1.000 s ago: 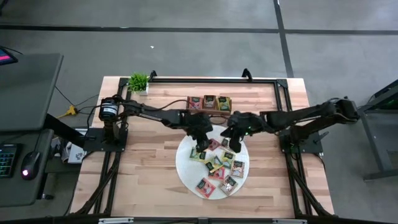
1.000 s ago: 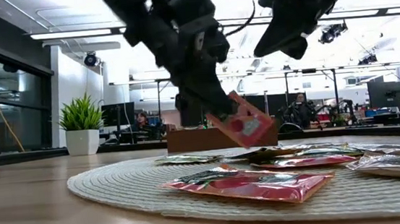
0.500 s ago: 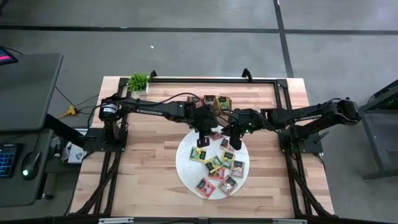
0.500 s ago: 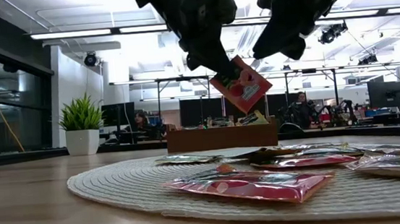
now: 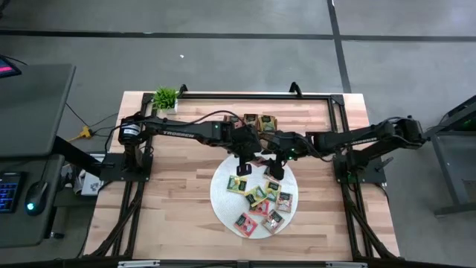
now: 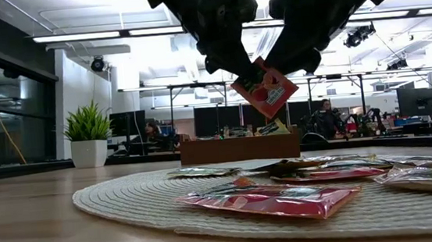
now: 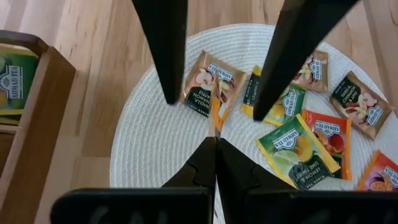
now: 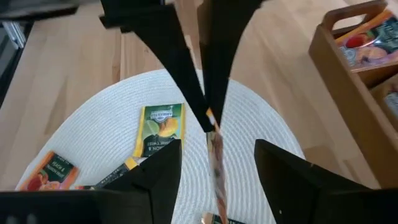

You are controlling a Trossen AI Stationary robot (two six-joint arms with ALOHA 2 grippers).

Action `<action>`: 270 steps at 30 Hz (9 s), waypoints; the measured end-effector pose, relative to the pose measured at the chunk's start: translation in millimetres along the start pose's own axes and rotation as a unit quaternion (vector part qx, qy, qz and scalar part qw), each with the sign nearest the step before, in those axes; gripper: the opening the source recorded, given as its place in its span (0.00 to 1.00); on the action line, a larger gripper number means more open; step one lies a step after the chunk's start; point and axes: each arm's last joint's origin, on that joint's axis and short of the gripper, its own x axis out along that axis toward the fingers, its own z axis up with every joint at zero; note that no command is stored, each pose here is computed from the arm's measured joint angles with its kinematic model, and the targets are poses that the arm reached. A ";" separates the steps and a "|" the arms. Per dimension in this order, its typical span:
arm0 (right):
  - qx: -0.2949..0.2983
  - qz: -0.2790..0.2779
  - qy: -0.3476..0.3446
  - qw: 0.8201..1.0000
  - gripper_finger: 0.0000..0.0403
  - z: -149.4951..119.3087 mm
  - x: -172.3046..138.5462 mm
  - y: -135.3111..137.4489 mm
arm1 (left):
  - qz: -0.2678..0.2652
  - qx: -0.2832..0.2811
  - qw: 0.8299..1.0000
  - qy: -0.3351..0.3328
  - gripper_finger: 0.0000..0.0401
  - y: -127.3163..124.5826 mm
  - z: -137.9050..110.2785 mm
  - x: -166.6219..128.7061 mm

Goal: Pick & Place Tea
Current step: Put the orange tea bag into the left section of the wooden organizer, then put the yellow tea bag into the right section of the wooden organizer

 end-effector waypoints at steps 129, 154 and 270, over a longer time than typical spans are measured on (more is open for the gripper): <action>-0.033 -0.014 -0.259 0.965 0.00 54.7 -74.5 -21.4 | -0.096 -0.036 0.866 -0.489 0.02 62.9 -44.7 -67.6; 0.026 -0.057 -0.234 0.970 0.44 45.7 -90.4 -24.4 | -0.041 -0.041 0.917 -0.394 0.00 87.2 -61.7 -54.6; 0.092 0.025 0.009 0.995 0.47 -29.1 25.4 59.2 | -0.015 0.155 0.988 0.016 0.02 -72.5 -131.6 -3.3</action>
